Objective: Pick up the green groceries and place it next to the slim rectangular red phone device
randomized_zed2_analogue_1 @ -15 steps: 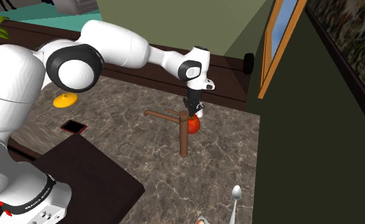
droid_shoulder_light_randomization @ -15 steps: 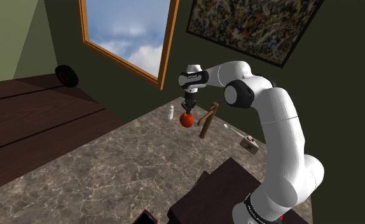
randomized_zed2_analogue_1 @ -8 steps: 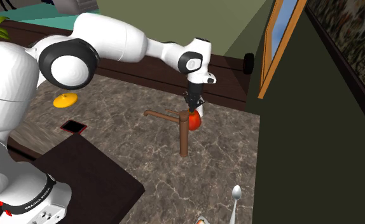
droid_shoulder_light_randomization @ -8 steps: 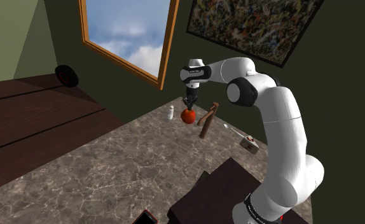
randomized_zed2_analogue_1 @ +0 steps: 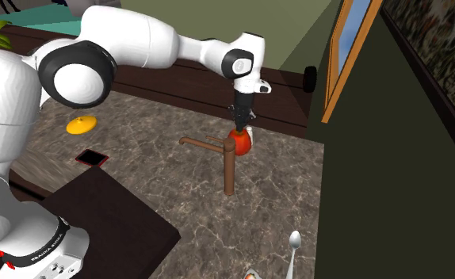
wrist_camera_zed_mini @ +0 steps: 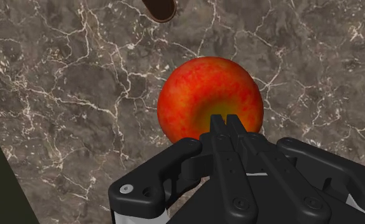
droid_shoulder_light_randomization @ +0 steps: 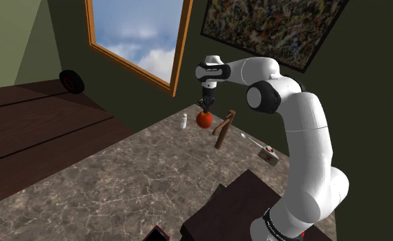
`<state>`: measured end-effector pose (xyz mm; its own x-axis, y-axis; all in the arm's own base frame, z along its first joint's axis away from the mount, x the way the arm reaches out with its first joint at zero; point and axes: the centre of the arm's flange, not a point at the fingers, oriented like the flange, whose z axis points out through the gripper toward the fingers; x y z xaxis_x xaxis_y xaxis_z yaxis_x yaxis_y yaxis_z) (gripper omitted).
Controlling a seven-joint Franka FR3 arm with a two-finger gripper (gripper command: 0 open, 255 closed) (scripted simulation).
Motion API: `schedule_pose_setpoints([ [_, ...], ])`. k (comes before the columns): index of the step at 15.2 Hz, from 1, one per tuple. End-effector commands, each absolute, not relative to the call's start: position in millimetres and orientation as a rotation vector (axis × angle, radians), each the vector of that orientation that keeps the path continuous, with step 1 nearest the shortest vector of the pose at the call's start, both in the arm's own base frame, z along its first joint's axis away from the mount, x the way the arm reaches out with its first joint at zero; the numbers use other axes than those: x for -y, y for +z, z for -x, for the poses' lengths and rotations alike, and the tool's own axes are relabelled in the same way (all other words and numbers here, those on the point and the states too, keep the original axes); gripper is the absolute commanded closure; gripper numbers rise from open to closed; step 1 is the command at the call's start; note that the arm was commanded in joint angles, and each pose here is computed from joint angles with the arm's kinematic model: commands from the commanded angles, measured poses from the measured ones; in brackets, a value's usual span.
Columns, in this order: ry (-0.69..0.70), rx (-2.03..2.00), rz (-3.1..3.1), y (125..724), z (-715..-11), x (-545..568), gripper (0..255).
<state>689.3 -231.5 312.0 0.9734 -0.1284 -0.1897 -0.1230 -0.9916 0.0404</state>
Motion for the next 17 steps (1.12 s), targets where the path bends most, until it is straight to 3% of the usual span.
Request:
schedule_pose_setpoints([
  [1,-0.3,0.197,-3.092,322.2,-688.1,231.8,255],
  [12,-0.3,0.197,-3.092,376.0,-688.1,231.8,255],
  [17,-0.3,0.197,-3.092,376.2,-670.9,168.1,255],
])
